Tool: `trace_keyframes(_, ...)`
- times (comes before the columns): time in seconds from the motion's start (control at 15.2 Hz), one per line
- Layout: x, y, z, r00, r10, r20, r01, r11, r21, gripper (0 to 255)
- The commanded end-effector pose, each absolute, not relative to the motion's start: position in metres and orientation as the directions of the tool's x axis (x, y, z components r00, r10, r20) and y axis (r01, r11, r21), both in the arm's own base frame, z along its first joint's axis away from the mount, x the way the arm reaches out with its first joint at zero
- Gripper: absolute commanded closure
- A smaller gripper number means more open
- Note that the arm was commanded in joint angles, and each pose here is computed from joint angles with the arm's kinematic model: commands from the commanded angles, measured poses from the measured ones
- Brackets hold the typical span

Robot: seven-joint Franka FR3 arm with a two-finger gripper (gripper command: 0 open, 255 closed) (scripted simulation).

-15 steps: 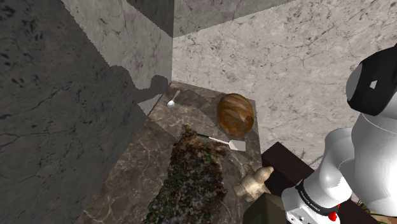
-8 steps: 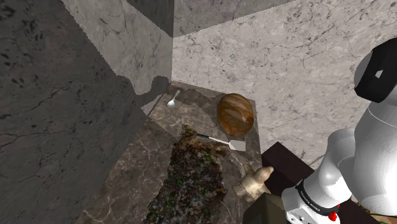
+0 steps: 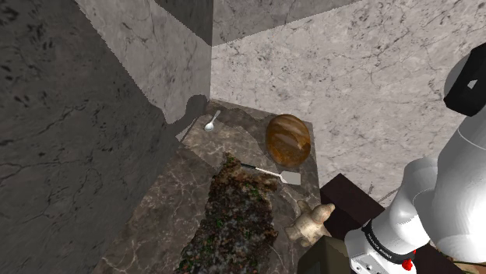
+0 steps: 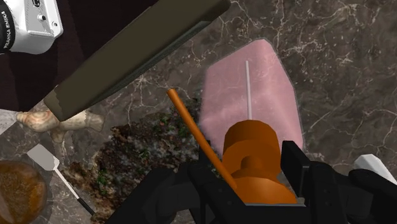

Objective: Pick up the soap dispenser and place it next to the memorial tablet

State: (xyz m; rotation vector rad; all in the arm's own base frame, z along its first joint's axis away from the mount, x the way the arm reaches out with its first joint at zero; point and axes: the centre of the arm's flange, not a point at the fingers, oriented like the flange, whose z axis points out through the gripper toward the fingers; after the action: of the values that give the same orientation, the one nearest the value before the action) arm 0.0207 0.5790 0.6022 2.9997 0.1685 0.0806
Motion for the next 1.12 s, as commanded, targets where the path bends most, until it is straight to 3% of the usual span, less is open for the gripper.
trace_keyframes(0.0,0.021,0.579,0.590,0.992,0.115,0.046,0.108,-0.985,0.138,255)
trace_keyframes(1.06,0.021,0.579,0.506,0.992,0.115,0.046,0.108,-0.985,0.138,255)
